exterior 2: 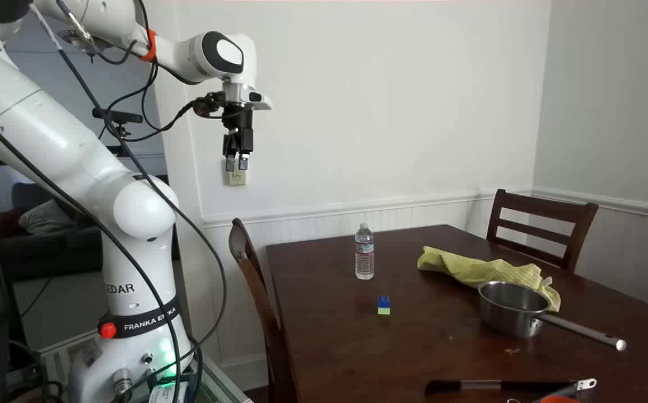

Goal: Put the stacked blocks in the silver pot

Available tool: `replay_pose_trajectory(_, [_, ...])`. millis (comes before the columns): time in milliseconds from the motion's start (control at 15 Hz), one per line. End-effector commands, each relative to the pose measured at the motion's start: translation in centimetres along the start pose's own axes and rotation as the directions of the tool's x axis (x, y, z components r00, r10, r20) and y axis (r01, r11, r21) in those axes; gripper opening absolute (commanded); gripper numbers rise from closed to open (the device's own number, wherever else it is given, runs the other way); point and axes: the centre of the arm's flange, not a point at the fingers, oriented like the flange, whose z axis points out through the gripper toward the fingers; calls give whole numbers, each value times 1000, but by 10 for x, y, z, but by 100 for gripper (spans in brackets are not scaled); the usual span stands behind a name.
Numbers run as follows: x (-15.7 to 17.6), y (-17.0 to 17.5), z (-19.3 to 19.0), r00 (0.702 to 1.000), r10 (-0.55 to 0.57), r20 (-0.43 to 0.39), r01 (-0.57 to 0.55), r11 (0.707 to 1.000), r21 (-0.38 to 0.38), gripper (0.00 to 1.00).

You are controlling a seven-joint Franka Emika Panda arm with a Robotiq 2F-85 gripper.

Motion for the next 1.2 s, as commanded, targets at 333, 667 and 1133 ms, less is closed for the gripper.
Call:
replay_pose_trajectory(333, [0,0,0,1000,0,-1,0,1000,0,100])
replay_pose_trajectory(667, [0,0,0,1000,0,-1,0,1000,0,100])
replay_pose_trajectory(1133, [10,127,-3,962,272,-37,-270,962,49,100])
